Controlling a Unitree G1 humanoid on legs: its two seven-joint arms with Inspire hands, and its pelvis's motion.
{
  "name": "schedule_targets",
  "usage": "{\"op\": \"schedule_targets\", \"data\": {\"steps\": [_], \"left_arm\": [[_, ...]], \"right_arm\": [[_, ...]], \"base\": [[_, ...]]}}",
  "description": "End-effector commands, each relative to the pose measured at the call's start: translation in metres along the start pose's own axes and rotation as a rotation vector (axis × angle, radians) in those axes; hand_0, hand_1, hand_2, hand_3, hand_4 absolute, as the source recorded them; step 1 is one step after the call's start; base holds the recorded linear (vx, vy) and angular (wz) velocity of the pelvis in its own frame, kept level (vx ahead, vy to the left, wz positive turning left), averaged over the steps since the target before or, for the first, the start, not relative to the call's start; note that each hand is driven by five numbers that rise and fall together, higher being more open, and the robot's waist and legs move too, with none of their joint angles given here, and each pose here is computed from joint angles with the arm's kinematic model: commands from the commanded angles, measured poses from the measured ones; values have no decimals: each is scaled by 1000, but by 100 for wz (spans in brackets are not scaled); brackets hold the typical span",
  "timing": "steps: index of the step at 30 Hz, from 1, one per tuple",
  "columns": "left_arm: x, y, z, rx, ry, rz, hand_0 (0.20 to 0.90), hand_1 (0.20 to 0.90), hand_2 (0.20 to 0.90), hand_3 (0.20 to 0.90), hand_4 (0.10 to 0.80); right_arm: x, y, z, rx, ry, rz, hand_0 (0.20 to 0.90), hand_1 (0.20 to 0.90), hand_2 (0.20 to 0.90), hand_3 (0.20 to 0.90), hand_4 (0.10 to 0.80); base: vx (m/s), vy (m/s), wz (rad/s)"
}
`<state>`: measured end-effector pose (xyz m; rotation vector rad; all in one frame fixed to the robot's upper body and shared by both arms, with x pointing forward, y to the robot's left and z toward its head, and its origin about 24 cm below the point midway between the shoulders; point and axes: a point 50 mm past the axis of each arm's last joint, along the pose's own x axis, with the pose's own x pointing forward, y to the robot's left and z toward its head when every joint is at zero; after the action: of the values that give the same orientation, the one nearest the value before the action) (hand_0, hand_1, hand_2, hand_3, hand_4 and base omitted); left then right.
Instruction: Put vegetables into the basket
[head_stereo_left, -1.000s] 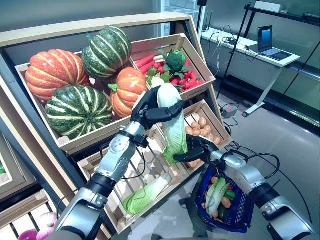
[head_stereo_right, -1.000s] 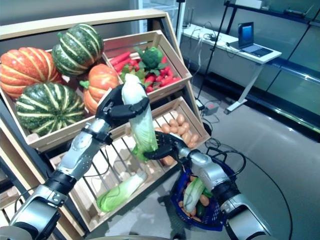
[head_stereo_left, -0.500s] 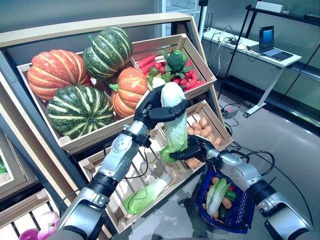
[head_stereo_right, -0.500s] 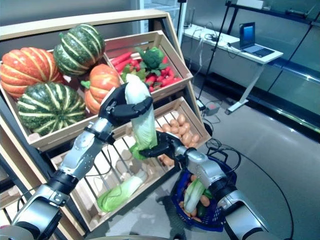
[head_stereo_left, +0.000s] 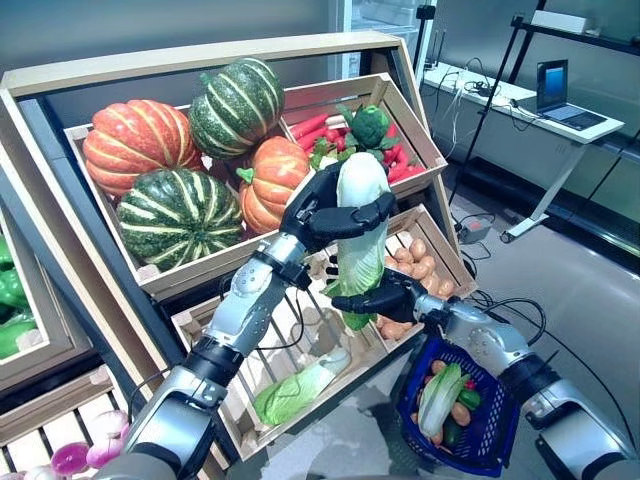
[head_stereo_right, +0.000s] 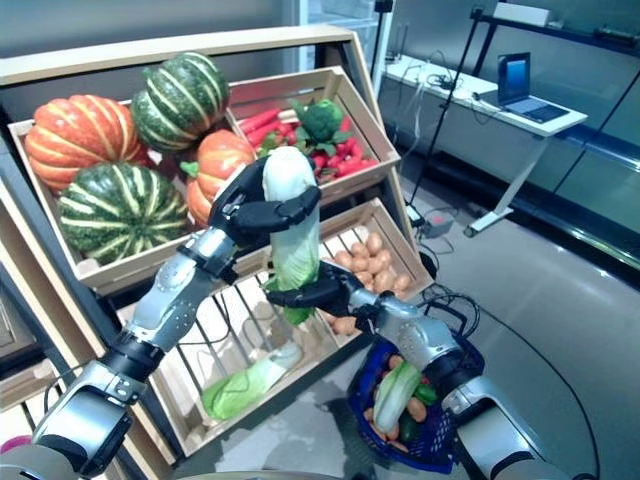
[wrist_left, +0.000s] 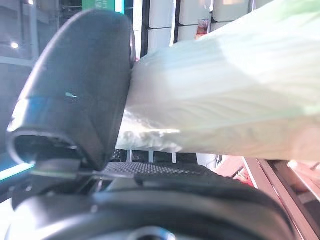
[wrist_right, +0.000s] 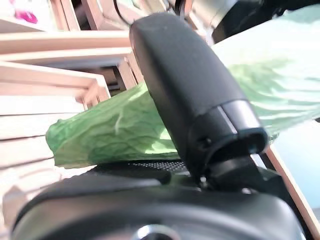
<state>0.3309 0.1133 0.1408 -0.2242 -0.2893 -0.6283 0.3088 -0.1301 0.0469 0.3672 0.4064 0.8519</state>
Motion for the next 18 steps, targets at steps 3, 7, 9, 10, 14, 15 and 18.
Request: {"op": "schedule_targets", "data": {"steps": [3, 7, 9, 10, 14, 15, 18], "left_arm": [[33, -35, -1, 0, -19, -157, 300, 300, 300, 300, 400], [30, -27, -3, 10, 1, -139, 300, 300, 300, 300, 400], [30, -24, -4, 10, 5, -137, 300, 300, 300, 300, 400], [29, -24, -5, 12, 7, -137, 300, 300, 300, 300, 400], [27, -23, -7, 24, 15, -130, 300, 300, 300, 300, 400], [26, -22, -8, 26, 17, -126, 300, 300, 300, 300, 400], [25, -20, -9, 28, 25, -111, 300, 300, 300, 300, 400]], "right_arm": [[37, 90, 133, -76, -515, 628, 900, 900, 900, 900, 800], [30, 80, 141, -85, -559, 554, 900, 900, 900, 900, 800], [29, 76, 143, -105, -566, 517, 900, 900, 900, 900, 800], [27, 72, 145, -131, -584, 467, 900, 900, 900, 900, 800], [21, 65, 154, -220, -633, 320, 900, 900, 900, 900, 800], [20, 65, 156, -228, -645, 302, 900, 900, 900, 900, 800], [15, 65, 165, -240, -705, 239, 900, 900, 900, 900, 800]], "base": [[0, 0, 0], [0, 0, 0], [0, 0, 0], [0, 0, 0], [0, 0, 0], [0, 0, 0], [0, 0, 0]]}}
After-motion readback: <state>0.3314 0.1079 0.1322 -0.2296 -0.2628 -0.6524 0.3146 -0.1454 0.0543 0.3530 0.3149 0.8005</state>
